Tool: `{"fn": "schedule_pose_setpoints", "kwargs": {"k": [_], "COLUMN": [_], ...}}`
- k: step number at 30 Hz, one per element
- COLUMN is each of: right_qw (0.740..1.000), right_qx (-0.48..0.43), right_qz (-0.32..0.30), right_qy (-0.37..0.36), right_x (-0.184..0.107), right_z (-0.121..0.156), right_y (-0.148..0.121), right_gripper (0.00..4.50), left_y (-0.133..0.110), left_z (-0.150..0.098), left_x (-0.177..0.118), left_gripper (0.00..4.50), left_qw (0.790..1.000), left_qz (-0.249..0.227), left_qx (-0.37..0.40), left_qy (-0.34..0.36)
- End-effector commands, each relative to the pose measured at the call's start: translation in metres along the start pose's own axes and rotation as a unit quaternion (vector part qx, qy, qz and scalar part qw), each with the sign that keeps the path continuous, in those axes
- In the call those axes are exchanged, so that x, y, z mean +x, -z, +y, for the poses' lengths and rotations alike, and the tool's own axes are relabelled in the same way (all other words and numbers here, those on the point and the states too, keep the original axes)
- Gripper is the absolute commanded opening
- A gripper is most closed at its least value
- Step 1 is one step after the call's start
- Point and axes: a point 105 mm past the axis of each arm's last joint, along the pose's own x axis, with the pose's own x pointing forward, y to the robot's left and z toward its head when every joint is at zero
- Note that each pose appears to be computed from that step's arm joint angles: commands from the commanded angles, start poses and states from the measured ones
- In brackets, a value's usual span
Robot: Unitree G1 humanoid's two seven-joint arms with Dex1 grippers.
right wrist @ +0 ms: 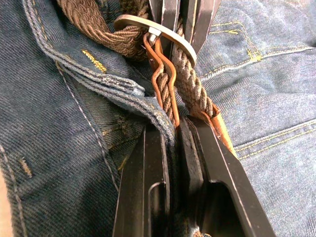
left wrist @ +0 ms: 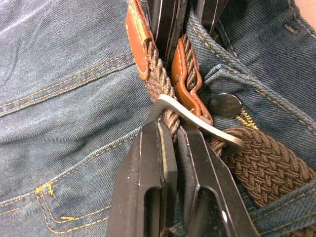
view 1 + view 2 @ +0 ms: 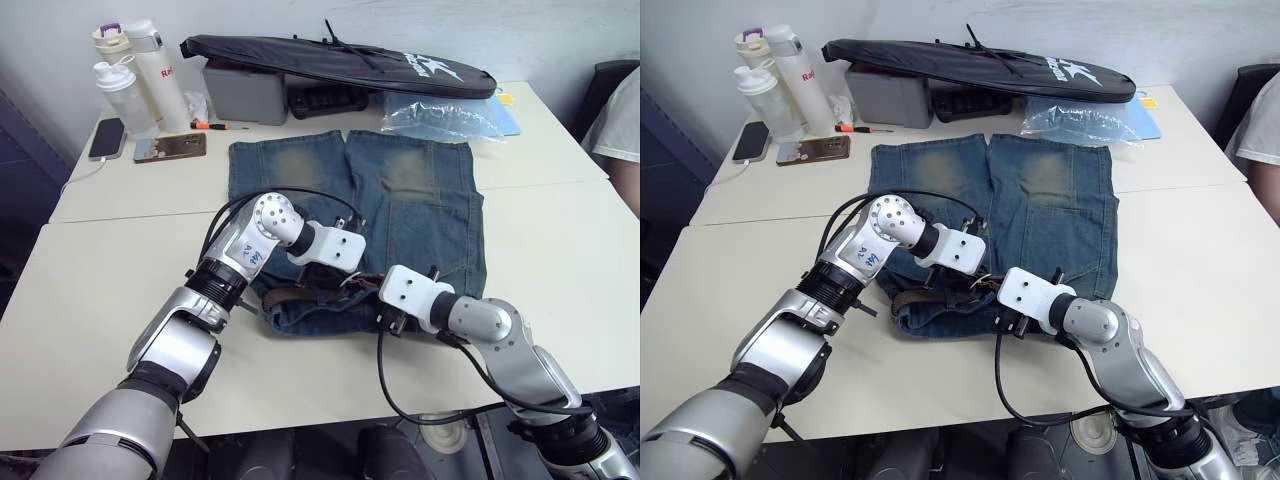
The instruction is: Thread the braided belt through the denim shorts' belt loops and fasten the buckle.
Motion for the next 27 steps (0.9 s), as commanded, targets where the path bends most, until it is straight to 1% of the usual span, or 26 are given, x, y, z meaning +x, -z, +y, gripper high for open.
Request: {"fn": "schedule_pose_setpoints", "kwargs": {"k": [1, 3, 4, 6, 7, 8, 9, 10, 11, 13, 18, 22, 24, 26, 27], "right_qw": [0.999, 0.999, 0.999, 0.998, 0.998, 0.998, 0.999, 0.999, 0.999, 0.999, 0.999, 0.999, 0.999, 0.998, 0.997], "right_qx": [-0.015, -0.013, -0.014, -0.015, -0.016, -0.017, -0.018, -0.02, -0.021, -0.023, -0.017, -0.01, 0.012, 0.031, 0.035], "right_qz": [-0.047, -0.049, -0.05, -0.051, -0.051, -0.049, -0.048, -0.046, -0.044, -0.041, -0.04, -0.04, -0.046, -0.056, -0.059], "right_qy": [0.007, 0.009, 0.011, 0.016, 0.016, 0.017, 0.017, 0.018, 0.018, 0.016, 0.008, -0.005, -0.013, -0.016, -0.017], "right_x": [-0.002, -0.002, -0.002, -0.002, -0.002, -0.002, -0.002, -0.003, -0.004, -0.007, -0.013, -0.018, -0.023, -0.027, -0.028], "right_z": [-0.003, -0.003, -0.004, -0.005, -0.006, -0.006, -0.006, -0.006, -0.006, -0.006, -0.007, -0.007, -0.008, -0.011, -0.011], "right_y": [-0.024, -0.025, -0.025, -0.026, -0.025, -0.025, -0.025, -0.024, -0.024, -0.024, -0.026, -0.029, -0.032, -0.038, -0.039], "right_gripper": [0.13, 0.0, 0.0, 0.0, 0.0, 0.0, 0.0, 0.0, 0.0, 0.0, 0.0, 0.0, 0.0, 0.98, 1.24], "left_y": [-0.031, -0.034, -0.035, -0.036, -0.037, -0.038, -0.039, -0.04, -0.043, -0.047, -0.056, -0.053, -0.05, -0.046, -0.044], "left_z": [0.015, 0.019, 0.021, 0.019, 0.018, 0.018, 0.017, 0.017, 0.017, 0.017, 0.025, 0.027, 0.024, 0.02, 0.019], "left_x": [0.001, -0.003, -0.005, -0.008, -0.01, -0.014, -0.018, -0.022, -0.031, -0.045, -0.07, -0.079, -0.08, -0.078, -0.078], "left_gripper": [0.0, 0.87, 1.12, 2.02, 2.58, 2.82, 3.17, 3.33, 3.97, 4.4, 4.4, 4.4, 4.4, 4.5, 4.5], "left_qw": [0.998, 0.997, 0.996, 0.996, 0.995, 0.995, 0.994, 0.993, 0.991, 0.986, 0.972, 0.969, 0.969, 0.971, 0.971], "left_qz": [-0.054, -0.071, -0.078, -0.084, -0.088, -0.094, -0.099, -0.104, -0.115, -0.135, -0.177, -0.173, -0.163, -0.15, -0.147], "left_qx": [0.021, -0.002, -0.012, -0.028, -0.032, -0.039, -0.046, -0.052, -0.069, -0.098, -0.153, -0.178, -0.184, -0.186, -0.188], "left_qy": [-0.026, -0.031, -0.034, -0.022, -0.016, -0.011, -0.006, -0.001, 0.005, 0.014, 0.001, -0.008, -0.006, -0.008, -0.009]}}
